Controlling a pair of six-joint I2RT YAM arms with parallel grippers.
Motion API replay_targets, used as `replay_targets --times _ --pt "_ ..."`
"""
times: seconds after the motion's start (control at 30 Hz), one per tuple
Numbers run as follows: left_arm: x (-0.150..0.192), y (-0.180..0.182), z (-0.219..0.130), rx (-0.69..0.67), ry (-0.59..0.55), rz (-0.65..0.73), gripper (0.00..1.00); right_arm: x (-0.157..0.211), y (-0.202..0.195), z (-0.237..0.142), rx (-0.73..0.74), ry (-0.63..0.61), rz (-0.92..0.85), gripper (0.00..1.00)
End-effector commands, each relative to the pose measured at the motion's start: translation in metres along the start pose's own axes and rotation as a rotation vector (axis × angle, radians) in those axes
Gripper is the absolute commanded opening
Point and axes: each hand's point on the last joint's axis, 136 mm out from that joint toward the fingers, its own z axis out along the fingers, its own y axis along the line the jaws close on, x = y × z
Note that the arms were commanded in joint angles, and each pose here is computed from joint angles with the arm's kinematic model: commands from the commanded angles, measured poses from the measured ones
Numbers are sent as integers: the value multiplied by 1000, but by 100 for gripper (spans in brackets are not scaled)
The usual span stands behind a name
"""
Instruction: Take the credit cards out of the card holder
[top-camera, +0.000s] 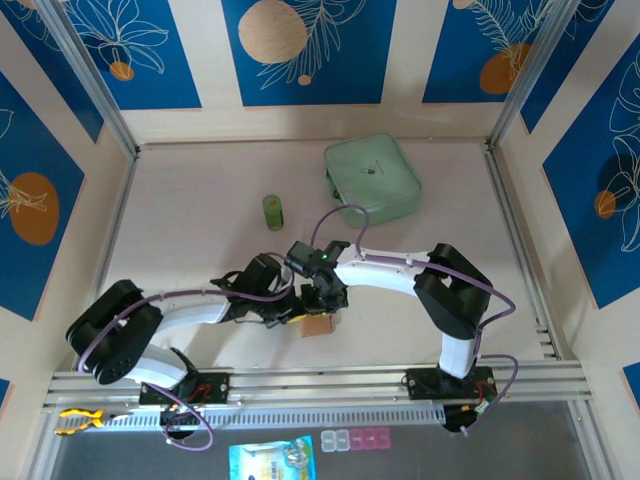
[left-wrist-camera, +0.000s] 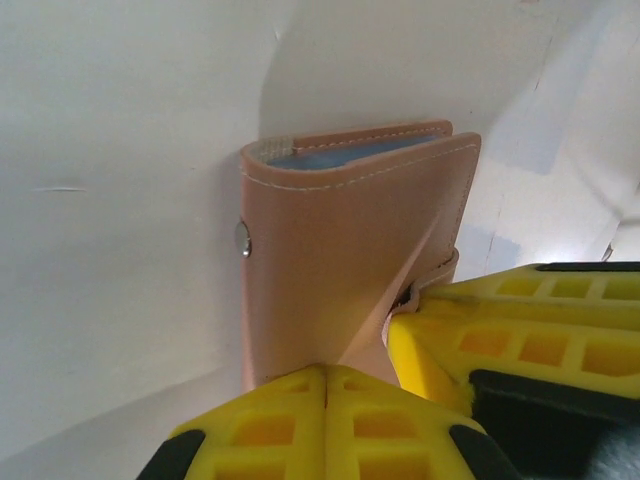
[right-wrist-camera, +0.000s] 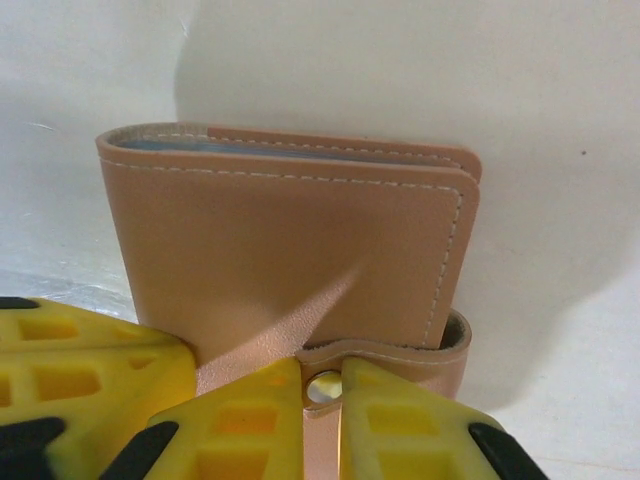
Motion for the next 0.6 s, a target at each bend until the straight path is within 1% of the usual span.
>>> replay_targets --times 0.0,0.3,0.4,0.57 --pt "0 -5 6 7 8 3 0 8 -6 14 -8 35 21 13" --pt "6 37 7 -142 1 -34 0 3 -12 4 -55 12 40 10" --pt "11 52 11 -167 11 -54 0 2 -15 0 -83 4 52 10" --pt "15 64 14 -180 20 -76 0 -1 -24 -7 -97 -10 69 9"
